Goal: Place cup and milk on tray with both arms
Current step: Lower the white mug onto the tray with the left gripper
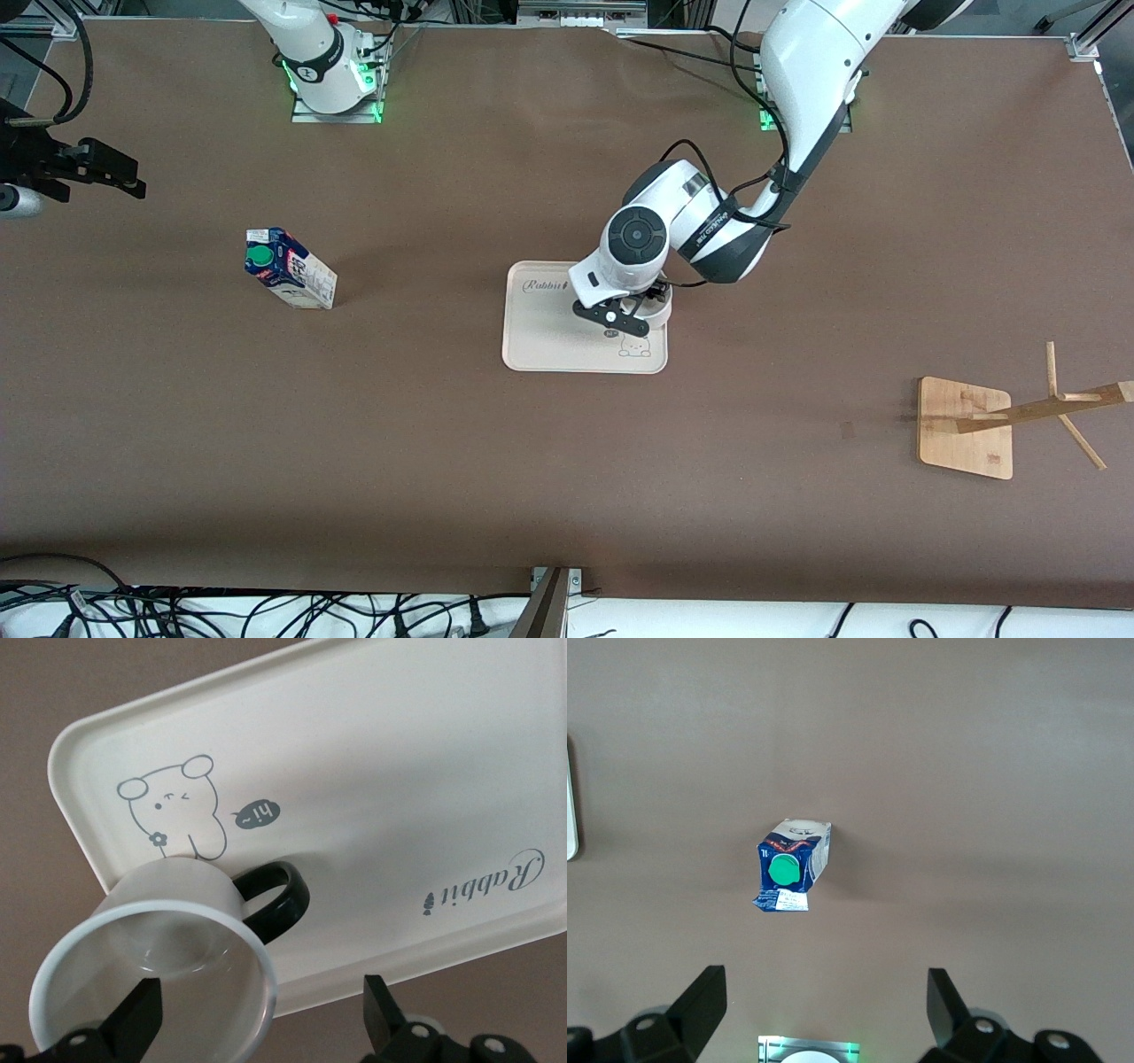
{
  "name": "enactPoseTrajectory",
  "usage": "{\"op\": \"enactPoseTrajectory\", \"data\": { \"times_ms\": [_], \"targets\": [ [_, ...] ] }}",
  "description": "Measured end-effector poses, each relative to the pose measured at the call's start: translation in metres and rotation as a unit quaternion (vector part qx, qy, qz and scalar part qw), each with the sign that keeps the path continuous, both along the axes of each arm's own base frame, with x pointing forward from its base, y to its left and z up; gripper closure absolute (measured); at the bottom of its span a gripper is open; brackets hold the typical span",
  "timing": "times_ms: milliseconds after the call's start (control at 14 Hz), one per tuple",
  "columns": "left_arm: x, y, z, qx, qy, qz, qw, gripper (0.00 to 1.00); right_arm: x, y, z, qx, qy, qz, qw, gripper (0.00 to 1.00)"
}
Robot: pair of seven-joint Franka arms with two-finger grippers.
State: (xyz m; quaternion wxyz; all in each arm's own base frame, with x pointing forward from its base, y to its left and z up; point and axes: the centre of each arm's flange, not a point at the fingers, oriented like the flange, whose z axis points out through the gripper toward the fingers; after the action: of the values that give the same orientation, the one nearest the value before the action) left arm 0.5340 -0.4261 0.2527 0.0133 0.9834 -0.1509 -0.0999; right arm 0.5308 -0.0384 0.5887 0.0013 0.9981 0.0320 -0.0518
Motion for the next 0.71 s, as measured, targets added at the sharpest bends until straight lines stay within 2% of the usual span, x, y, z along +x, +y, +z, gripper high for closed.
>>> {"op": "enactPoseTrajectory", "data": {
  "times_ms": [357,500,714],
  "targets": [
    [0.007,0.002,0.01,-0.003,-0.008,0.005,1.0,0.0,0.0,0.001,-0.002,0.0,0.004,0.001,1.0,0.0],
    [0.006,0.003,0.008,0.0,-0.004,0.004,1.0,0.0,0.0,0.003,-0.009,0.002,0.023,0.003,1.0,0.0],
    [-0.007,0.003,0.001,0.024,0.026,-0.007,0.999,0.0,-0.004,0.007,-0.019,0.005,0.053,0.006,0.999,0.0]
  ]
}}
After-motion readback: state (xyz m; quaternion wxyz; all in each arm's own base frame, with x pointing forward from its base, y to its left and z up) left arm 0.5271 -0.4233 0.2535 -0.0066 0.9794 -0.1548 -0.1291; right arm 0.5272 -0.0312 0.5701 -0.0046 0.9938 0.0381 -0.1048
